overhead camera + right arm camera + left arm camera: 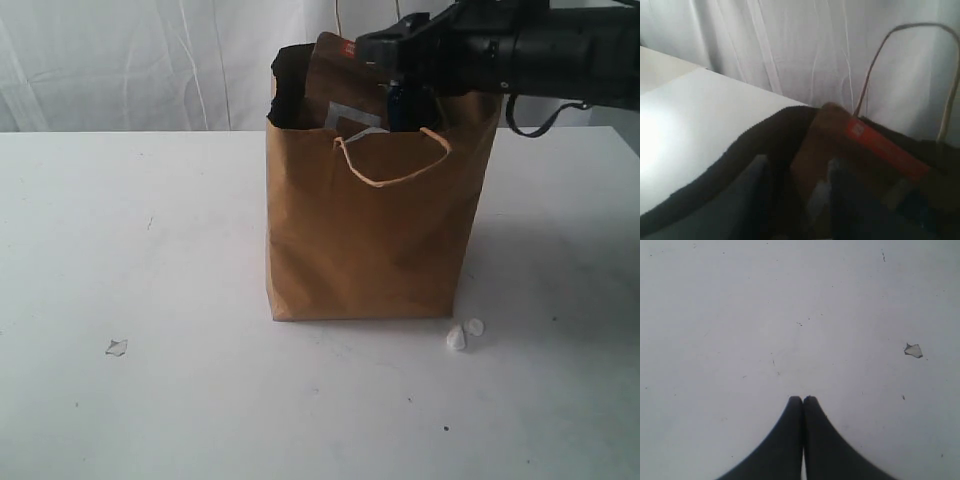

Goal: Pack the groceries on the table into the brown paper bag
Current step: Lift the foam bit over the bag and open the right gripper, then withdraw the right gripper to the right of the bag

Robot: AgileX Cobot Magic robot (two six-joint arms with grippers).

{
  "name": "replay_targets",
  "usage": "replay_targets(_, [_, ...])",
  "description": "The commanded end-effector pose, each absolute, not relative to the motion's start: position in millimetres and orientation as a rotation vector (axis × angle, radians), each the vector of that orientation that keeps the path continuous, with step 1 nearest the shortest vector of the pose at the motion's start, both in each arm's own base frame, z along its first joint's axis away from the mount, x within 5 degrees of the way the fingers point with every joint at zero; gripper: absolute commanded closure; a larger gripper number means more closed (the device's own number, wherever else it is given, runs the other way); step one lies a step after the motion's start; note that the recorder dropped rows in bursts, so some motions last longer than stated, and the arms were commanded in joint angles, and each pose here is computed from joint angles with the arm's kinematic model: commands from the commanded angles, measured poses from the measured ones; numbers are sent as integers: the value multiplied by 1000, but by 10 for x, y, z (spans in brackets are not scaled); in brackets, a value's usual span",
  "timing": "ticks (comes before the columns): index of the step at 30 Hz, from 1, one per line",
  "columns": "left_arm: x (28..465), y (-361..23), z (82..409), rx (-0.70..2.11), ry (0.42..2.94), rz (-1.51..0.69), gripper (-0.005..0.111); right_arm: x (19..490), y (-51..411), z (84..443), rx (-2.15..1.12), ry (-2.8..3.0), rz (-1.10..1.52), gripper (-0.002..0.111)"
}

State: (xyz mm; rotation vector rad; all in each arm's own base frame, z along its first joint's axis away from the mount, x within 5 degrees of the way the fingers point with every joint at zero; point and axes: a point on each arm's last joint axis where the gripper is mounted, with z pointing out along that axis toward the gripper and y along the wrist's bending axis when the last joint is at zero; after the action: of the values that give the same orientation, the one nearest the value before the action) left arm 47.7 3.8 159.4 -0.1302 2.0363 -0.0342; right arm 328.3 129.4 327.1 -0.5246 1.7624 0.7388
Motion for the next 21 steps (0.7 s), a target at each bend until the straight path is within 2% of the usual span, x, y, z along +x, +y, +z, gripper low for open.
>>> replay_targets(1, [459, 39, 1541, -131, 2077, -33, 107, 3110, 1157, 3628, -507, 1672, 579, 86])
replay_targets(5, [459, 39, 1541, -131, 2077, -33, 107, 3005, 812, 3895, -384, 1641, 146, 101])
replay_targets(6, [459, 39, 1541, -131, 2077, -33, 107, 2954, 640, 3996, -256, 1632, 0, 106])
replay_targets(8, [459, 39, 1541, -131, 2077, -33, 107, 2900, 340, 4042, -20, 1646, -266, 108])
replay_targets(11, [459, 39, 1541, -131, 2077, -33, 107, 2853, 101, 3778, 84, 1814, -596, 108])
replay_targets(13, [459, 39, 1541, -131, 2077, -33, 107, 2830, -4, 3299, -28, 1988, -890, 108])
replay_targets(15, [459, 39, 1541, -131, 2077, -33, 107, 2794, 45, 2855, -172, 2097, -861, 108])
replay_targets(17, [459, 39, 1541, -131, 2077, -33, 107, 2702, 203, 2475, -371, 2168, -700, 108])
replay_targets(21, [459, 39, 1541, -131, 2077, -33, 107, 2453, 304, 2051, -550, 2260, -559, 108])
